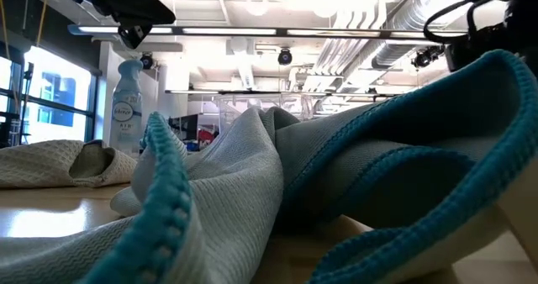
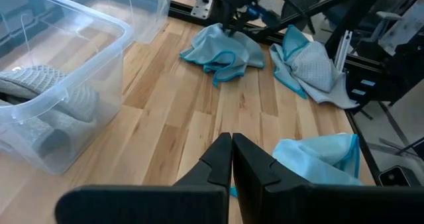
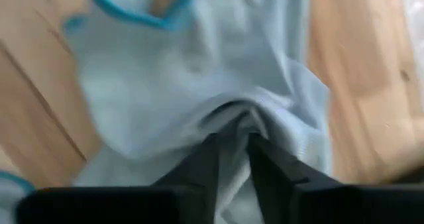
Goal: Sort microfiber towel by color & place in baskets
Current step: Put the light blue microfiber cloth into the right transparent bin
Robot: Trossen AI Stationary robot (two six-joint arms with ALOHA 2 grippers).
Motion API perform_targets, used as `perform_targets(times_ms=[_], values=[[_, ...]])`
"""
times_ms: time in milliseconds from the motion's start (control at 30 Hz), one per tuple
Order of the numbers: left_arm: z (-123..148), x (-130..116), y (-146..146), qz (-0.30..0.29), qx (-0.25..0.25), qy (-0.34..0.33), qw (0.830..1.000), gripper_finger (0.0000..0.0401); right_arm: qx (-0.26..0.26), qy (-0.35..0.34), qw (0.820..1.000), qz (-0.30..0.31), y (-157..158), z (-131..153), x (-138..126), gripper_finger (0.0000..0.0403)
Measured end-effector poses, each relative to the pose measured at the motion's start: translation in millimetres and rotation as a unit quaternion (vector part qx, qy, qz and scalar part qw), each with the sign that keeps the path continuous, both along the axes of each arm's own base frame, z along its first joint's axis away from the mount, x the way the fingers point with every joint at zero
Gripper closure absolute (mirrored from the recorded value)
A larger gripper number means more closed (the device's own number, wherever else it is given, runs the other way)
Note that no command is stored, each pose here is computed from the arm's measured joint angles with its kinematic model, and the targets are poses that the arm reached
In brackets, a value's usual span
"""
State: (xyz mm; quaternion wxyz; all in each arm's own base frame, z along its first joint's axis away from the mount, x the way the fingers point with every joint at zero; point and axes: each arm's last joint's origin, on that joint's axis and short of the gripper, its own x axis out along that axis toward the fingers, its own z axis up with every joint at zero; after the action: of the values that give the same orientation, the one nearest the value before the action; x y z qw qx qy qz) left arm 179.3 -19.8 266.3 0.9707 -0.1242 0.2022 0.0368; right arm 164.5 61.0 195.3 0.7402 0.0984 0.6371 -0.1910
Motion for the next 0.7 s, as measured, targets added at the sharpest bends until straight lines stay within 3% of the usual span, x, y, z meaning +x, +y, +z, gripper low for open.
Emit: perform_targets(times_ms=[100, 233, 433, 567, 700], values=[[0.0, 0.0, 0.0, 0.000, 0.000, 0.000, 1.000, 0.0401, 0.013, -0.025, 0.999, 0.016, 4.3, -3.6, 10.1, 0.0392], [0.0, 0.0, 0.0, -0.001, 0.000, 0.000, 1.000, 0.0401, 0.028, -0.061, 0.998, 0.003, 7.1, 1.7, 16.6, 0.0397], [-0.1, 0.0, -0.1, -0.001, 0.000, 0.001, 1.000, 0.0401, 0.029, -0.127, 0.991, 0.005, 8.6, 35.7, 23.7, 0.0402], [-0.1, 0.0, -0.1, -0.001, 0.000, 0.001, 1.000, 0.0401, 0.026, -0.128, 0.991, 0.018, 7.8, 50.5, 22.3, 0.0397], [-0.1, 0.0, -0.1, -0.001, 0.000, 0.000, 1.000, 0.0401, 0.017, -0.083, 0.996, 0.022, 5.4, 48.1, 15.3, 0.0396]])
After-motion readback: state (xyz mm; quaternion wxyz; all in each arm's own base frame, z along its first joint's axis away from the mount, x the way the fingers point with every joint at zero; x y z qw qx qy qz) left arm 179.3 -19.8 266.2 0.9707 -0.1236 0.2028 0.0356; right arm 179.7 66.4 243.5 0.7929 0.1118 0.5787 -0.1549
